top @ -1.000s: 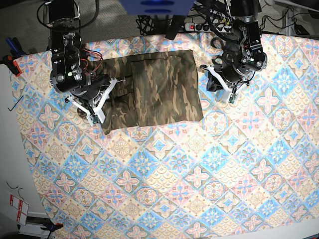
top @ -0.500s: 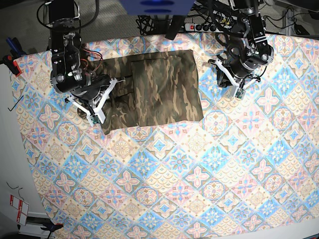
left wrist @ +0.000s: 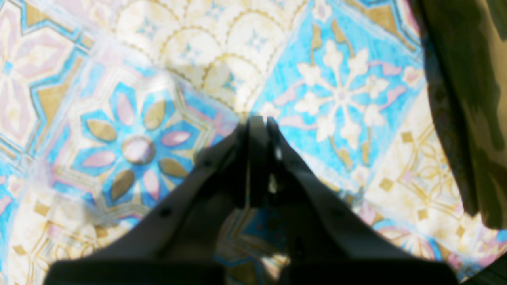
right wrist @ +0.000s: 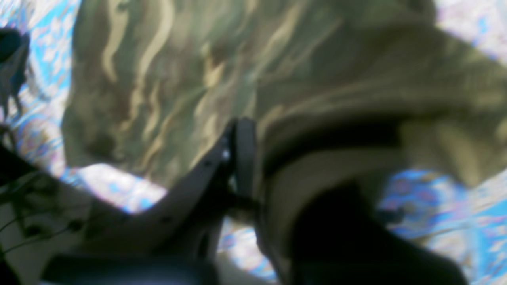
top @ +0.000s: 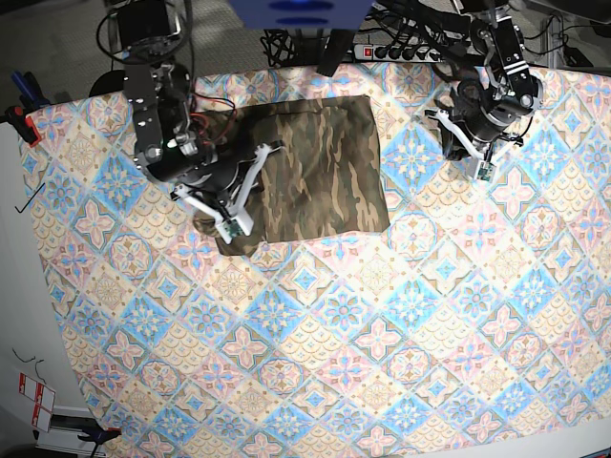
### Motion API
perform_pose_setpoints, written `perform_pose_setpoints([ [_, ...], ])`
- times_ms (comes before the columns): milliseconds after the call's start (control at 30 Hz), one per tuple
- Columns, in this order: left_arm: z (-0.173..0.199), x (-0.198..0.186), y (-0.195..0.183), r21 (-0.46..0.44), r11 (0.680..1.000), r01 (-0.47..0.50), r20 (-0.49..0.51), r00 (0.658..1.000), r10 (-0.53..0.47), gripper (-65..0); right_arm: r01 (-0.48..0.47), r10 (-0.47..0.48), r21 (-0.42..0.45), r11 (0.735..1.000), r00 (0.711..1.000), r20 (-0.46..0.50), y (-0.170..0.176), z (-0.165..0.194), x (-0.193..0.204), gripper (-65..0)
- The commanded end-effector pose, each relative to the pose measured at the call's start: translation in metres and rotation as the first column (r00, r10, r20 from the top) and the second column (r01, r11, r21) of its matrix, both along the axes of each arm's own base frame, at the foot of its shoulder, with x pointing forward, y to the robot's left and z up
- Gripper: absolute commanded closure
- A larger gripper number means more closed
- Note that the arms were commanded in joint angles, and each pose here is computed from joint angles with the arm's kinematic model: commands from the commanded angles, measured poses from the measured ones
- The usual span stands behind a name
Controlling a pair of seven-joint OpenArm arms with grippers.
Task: Fold the T-shirt properly
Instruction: 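Lower both grippers onto the folded shirt's edges and grasp them, then lift the shirt edge with both grippers and fold it over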
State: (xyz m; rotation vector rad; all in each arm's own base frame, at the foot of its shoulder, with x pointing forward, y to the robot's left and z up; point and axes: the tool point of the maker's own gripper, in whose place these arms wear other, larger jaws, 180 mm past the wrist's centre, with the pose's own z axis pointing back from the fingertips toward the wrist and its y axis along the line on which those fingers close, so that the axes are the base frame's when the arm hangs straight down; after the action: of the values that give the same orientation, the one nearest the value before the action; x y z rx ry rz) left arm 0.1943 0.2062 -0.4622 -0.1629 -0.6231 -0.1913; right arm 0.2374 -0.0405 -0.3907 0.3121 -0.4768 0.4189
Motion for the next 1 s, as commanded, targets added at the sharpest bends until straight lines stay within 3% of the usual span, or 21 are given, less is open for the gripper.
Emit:
perform_pose_setpoints([
  [0, 0.009, 0.007, 0.005, 0.002, 1.0, -0.007, 0.041, 0.999, 0.007, 0.0, -0.001, 0.0, 0.018, 1.0, 0.999, 0.052, 0.003, 0.013, 0.013, 0.0],
  [500, 0.01, 0.015, -0.014, -0.042, 0.999, -0.015, 0.06, 0.998, 0.017, 0.0, 0.003, -0.002, -0.011, 1.0, 0.998, 0.058, -0.009, 0.012, 0.015, 0.0],
  [767, 0.01, 0.015, -0.011, -0.035, 0.999, -0.014, 0.061, 0.998, 0.016, 0.0, -0.033, 0.031, 0.036, 0.999, 0.998, 0.05, 0.016, 0.014, 0.01, 0.0],
  [967, 0.01, 0.015, -0.011, -0.035, 0.999, -0.014, 0.061, 0.998, 0.016, 0.0, -0.026, 0.025, 0.033, 0.999, 0.998, 0.053, 0.015, 0.015, 0.012, 0.0],
])
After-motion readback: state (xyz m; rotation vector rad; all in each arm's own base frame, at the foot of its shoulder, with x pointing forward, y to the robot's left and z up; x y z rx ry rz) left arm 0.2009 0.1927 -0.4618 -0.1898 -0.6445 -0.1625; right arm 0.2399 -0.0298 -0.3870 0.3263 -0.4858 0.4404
